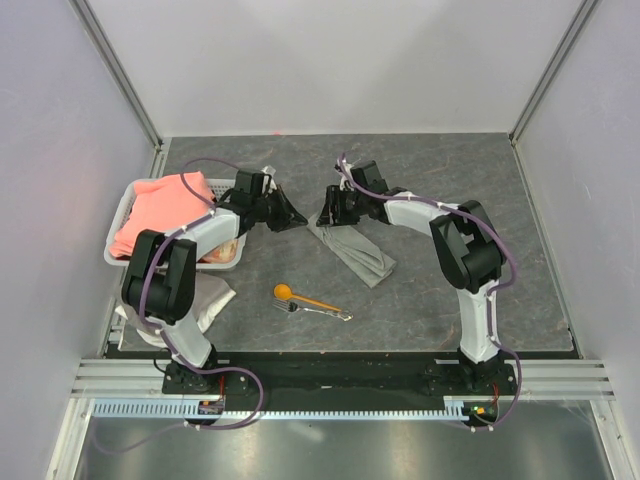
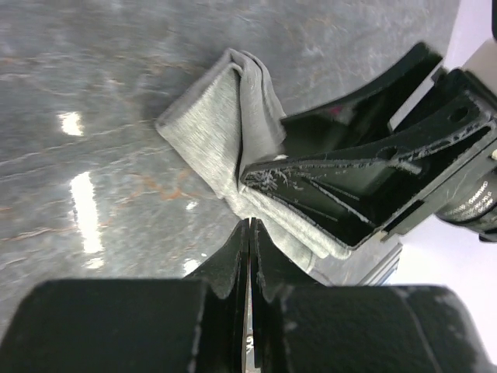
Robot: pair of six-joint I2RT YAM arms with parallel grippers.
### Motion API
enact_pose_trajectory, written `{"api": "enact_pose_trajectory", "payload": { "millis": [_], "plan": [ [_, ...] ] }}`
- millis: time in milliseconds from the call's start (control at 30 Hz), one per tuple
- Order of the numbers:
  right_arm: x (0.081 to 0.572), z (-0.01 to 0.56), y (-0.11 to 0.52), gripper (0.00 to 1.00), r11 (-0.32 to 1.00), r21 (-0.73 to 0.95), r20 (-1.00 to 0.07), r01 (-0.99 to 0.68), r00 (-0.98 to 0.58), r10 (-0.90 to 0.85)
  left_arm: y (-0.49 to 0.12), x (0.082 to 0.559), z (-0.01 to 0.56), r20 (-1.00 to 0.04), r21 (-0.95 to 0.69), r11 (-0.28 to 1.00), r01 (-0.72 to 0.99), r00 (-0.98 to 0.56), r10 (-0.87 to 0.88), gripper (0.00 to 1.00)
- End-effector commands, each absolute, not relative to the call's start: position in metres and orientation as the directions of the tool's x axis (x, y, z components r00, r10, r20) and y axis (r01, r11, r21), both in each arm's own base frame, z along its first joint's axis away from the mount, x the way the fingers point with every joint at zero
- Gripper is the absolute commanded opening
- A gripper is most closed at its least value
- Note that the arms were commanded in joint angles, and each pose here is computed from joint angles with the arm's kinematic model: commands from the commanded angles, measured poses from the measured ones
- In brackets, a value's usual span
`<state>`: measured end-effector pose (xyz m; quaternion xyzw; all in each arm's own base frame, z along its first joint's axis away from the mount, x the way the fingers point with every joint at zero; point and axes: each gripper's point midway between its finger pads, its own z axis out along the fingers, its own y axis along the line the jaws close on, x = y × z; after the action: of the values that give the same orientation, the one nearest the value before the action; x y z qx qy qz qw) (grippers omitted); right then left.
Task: Fold the napkin into a case and place the utensils inside
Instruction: Fold the 2/3-rectangle-folded napkin at the center of the board, then smooth out the smaller rectangle-folded napkin at the center of the board.
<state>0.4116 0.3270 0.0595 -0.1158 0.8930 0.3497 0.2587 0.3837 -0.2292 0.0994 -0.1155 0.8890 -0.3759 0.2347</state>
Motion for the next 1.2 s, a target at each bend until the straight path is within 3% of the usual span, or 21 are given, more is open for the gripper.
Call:
{"api": "enact_pose_trajectory", "payload": {
  "millis": [0,67,333,533,633,767,933,1167],
  "plan": [
    [0.423,0.080,0.354,0.53,0.673,0.598,-0.589,-0.435,-0.808,0.001,-0.222,0.388,0.111,-0.357,-0.732,0.681,-0.023,-0.838,-0.413,0.04],
    [0.422,0.081,0.353,0.53,0.675,0.593,-0.590,-0.439,-0.807,-0.007,-0.225,0.387,0.109,-0.347,-0.737,0.675,-0.022,-0.846,-0.406,0.04],
    [0.398,0.118,0.300,0.74,0.668,0.650,-0.554,-0.362,-0.828,0.091,-0.263,0.381,0.122,-0.308,-0.800,0.598,0.057,-0.893,-0.327,0.09],
    [0.378,0.111,0.237,0.75,0.697,0.689,-0.464,-0.199,-0.860,0.213,-0.309,0.379,0.137,-0.338,-0.815,0.562,0.145,-0.905,-0.257,0.11],
    [0.363,0.097,0.220,0.70,0.701,0.698,-0.420,-0.143,-0.876,0.239,-0.330,0.381,0.129,-0.325,-0.814,0.562,0.147,-0.917,-0.232,0.10],
    [0.348,0.089,0.221,0.52,0.683,0.718,-0.387,-0.132,-0.892,0.235,-0.344,0.398,0.112,-0.291,-0.816,0.566,0.116,-0.929,-0.229,0.08],
    [0.323,0.077,0.223,0.42,0.652,0.750,-0.342,-0.114,-0.910,0.234,-0.330,0.414,0.072,-0.258,-0.762,0.645,0.060,-0.942,-0.217,0.06],
    [0.293,0.048,0.212,0.37,0.675,0.734,-0.312,-0.070,-0.918,0.243,-0.293,0.419,0.041,-0.247,-0.689,0.724,0.026,-0.948,-0.202,0.06]
  ]
}}
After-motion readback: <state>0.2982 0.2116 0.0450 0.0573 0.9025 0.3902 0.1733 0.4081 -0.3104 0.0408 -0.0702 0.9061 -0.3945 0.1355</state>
